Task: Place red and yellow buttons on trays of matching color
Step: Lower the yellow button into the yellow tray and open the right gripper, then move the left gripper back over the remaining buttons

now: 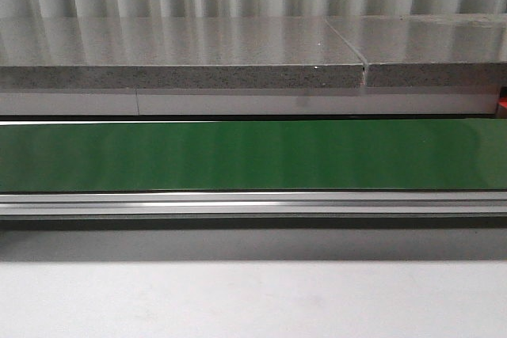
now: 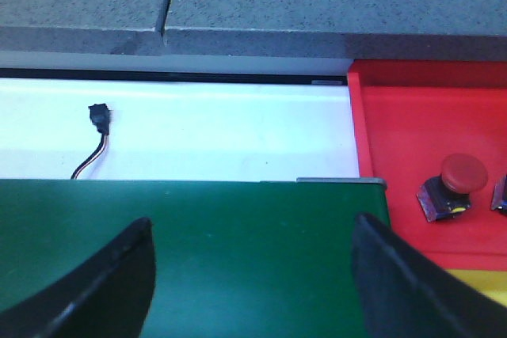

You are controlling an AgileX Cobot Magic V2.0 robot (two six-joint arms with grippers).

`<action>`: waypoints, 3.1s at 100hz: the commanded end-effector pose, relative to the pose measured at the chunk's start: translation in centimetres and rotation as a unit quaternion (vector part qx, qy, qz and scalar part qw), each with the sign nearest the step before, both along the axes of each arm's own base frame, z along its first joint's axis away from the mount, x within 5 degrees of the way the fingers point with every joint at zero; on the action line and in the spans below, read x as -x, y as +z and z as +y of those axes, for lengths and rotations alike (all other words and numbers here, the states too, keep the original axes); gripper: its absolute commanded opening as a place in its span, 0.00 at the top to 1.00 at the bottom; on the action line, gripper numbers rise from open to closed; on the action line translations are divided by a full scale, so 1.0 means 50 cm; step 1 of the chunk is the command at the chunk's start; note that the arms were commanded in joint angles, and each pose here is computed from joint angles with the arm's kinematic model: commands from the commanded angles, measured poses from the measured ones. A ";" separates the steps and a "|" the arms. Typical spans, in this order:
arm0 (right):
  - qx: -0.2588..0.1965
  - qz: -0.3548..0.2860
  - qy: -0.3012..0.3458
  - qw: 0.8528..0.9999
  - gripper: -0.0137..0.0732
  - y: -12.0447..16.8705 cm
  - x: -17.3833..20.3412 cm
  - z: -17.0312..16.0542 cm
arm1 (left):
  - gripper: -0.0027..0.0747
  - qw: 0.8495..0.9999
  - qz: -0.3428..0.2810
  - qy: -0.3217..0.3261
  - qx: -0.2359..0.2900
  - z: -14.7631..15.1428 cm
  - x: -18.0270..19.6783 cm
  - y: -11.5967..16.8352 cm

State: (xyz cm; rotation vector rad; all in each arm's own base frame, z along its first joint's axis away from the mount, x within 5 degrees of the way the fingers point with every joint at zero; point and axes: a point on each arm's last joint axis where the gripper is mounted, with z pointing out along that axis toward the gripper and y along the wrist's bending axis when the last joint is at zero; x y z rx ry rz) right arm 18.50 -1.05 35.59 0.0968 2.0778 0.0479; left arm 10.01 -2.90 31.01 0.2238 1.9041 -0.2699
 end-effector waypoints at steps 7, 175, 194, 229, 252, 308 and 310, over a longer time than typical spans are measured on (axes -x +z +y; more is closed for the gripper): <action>0.014 -0.055 0.004 0.998 0.31 0.011 0.063 0.007 | 0.99 0.999 -0.044 0.009 0.019 0.001 -0.004 0.030; 0.013 -0.048 0.005 0.999 0.92 -0.042 0.119 0.012 | 0.15 0.999 -0.043 0.009 0.020 0.001 -0.004 0.030; 0.013 -0.048 0.005 0.999 0.92 -0.042 0.119 0.012 | 0.15 0.993 -0.026 0.071 0.090 0.015 -0.023 0.045; 0.013 -0.048 0.005 0.999 0.92 -0.042 0.119 0.012 | 0.16 0.951 0.046 0.262 0.160 0.120 -0.160 0.083; 0.013 -0.048 0.005 0.999 0.92 -0.042 0.119 0.012 | 0.16 0.918 0.144 0.327 0.173 0.199 -0.258 0.013; 0.013 -0.048 0.005 0.999 0.92 -0.042 0.119 0.012 | 0.17 0.882 0.262 0.347 0.181 0.274 -0.423 -0.115; 0.013 -0.048 0.005 0.999 0.92 -0.042 0.119 0.012 | 0.17 0.881 0.264 0.347 0.181 0.275 -0.426 -0.119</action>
